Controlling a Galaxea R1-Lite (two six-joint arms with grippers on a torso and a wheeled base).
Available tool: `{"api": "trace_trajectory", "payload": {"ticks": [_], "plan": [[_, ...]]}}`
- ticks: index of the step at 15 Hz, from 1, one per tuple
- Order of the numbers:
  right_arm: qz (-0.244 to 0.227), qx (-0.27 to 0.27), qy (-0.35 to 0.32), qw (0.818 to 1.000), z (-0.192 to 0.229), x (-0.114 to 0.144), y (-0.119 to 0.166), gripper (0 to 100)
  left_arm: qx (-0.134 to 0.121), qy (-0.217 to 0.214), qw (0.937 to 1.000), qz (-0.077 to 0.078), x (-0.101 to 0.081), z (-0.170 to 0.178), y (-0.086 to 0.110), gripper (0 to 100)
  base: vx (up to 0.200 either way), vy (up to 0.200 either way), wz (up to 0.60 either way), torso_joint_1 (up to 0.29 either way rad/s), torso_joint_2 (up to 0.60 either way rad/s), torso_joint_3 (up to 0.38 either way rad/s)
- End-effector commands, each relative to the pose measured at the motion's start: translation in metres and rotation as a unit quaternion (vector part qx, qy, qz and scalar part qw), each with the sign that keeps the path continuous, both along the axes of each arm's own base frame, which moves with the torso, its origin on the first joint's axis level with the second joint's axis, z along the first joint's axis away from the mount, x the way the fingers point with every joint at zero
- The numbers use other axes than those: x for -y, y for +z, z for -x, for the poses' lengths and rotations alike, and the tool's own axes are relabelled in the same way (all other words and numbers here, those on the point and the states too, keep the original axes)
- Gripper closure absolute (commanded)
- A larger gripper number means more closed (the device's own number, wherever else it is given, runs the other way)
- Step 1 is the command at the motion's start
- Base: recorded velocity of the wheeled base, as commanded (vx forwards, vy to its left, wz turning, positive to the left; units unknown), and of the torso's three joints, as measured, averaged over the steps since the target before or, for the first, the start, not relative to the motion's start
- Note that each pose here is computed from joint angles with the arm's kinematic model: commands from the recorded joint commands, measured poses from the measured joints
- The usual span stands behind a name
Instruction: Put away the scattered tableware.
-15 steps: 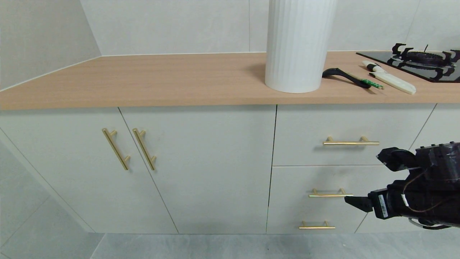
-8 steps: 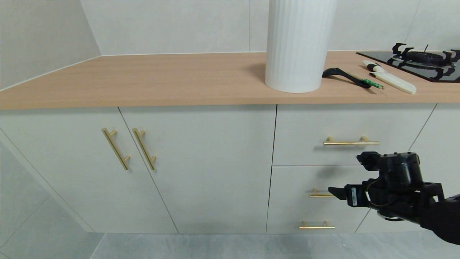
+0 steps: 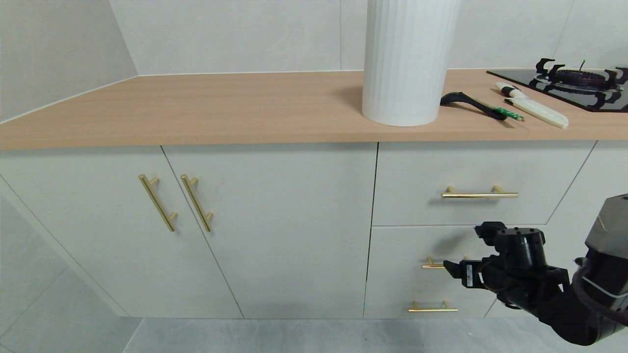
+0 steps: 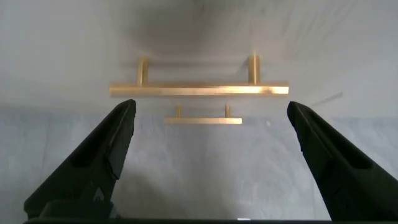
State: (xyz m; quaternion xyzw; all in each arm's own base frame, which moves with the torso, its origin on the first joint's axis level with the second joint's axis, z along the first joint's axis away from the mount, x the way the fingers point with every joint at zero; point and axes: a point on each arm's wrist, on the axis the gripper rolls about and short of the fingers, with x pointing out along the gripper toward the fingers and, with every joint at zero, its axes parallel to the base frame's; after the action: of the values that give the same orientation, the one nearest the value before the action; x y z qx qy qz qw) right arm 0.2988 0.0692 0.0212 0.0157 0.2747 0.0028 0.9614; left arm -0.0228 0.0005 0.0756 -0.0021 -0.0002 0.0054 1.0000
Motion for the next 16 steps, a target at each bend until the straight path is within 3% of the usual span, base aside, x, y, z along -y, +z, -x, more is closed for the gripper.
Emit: {"api": "trace_trajectory", "payload": {"ticks": [1,8,16], "plan": [[0.003,-0.008,-0.003,1.000,-0.003,0.000,-0.013,0,-0.001,0.000,1.0000,0.000,0.000,0.000,0.000,0,0.000,0.000,0.00,0.000,0.00,0.000],[-0.001,0.051,-0.021,0.999,-0.016,0.002,-0.032,0,-0.001,0.000,1.0000,0.000,0.000,0.000,0.000,0,0.000,0.000,0.00,0.000,0.00,0.000],[0.006,0.064,-0.040,0.997,-0.031,0.002,-0.047,0,-0.001,0.000,1.0000,0.000,0.000,0.000,0.000,0,0.000,0.000,0.00,0.000,0.00,0.000]]}}
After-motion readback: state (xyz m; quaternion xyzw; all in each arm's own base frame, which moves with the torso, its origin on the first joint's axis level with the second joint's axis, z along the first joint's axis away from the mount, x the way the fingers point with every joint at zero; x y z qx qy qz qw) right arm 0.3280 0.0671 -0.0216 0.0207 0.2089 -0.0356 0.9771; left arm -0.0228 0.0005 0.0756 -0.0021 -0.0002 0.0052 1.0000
